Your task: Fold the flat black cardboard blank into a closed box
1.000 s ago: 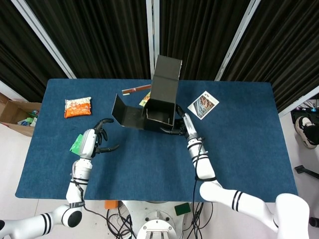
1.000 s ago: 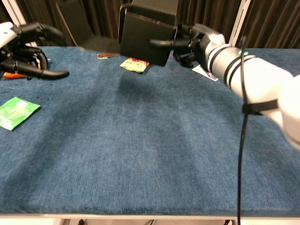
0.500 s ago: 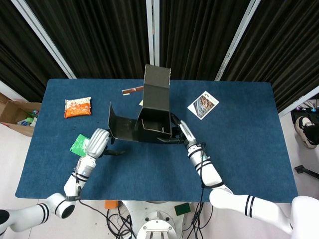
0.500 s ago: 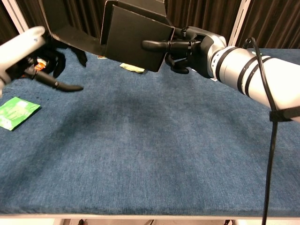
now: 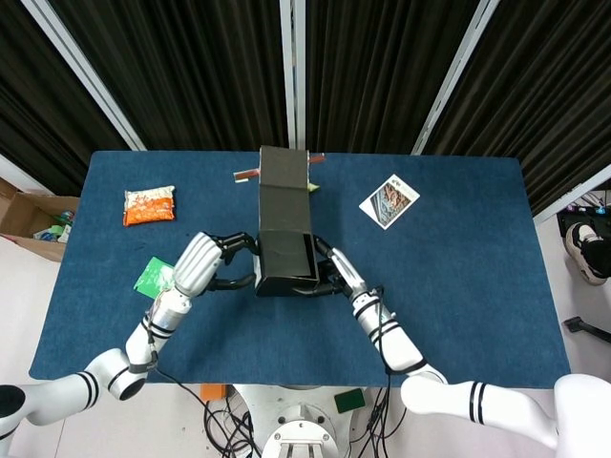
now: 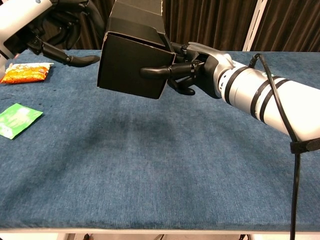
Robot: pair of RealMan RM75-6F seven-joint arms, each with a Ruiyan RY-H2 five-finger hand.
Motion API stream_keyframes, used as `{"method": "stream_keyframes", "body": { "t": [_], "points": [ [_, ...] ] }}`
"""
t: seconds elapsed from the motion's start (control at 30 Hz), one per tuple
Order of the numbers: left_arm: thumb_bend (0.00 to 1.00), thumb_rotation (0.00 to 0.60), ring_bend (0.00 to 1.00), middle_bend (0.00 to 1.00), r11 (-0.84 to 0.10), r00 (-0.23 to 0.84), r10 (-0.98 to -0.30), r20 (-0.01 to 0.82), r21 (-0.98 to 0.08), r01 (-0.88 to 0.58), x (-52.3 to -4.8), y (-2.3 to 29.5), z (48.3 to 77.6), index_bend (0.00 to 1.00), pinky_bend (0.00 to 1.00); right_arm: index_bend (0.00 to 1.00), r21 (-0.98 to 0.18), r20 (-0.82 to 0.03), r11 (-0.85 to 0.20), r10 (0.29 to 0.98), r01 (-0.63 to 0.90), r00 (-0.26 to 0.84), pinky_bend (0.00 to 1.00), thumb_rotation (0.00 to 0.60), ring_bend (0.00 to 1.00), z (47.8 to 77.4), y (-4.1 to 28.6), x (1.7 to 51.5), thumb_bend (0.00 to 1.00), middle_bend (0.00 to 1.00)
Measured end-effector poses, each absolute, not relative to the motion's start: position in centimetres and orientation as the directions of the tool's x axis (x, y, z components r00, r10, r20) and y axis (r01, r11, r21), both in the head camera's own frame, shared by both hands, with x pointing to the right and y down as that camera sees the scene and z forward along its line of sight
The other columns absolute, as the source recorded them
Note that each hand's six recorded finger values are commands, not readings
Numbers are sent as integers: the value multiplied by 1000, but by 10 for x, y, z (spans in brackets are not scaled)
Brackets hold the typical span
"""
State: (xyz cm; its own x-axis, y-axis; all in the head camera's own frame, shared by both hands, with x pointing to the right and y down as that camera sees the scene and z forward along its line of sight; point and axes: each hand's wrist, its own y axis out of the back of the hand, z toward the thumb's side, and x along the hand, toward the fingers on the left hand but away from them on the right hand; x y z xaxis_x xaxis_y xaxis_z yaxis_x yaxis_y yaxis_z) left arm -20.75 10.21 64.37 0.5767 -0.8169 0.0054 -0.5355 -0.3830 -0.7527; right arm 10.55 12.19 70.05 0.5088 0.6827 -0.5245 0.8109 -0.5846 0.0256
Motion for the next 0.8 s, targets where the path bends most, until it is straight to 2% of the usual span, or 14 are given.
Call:
{"method": "stream_keyframes", "body": {
  "t": [0.37, 0.8],
  "points": [
    [146, 600, 731, 366, -352, 669, -742, -31, -831, -430, -192, 103, 640, 372, 922, 228, -6, -528, -625, 665, 780, 529, 1000, 600, 768, 704, 127, 96, 157, 389],
    [146, 600, 730, 363, -341, 667, -744, -24, -845, -411, -204, 112, 652, 361, 921, 228, -26, -577, -669, 616, 743, 535, 1000, 600, 765, 717, 124, 101, 158, 384]
  ]
}}
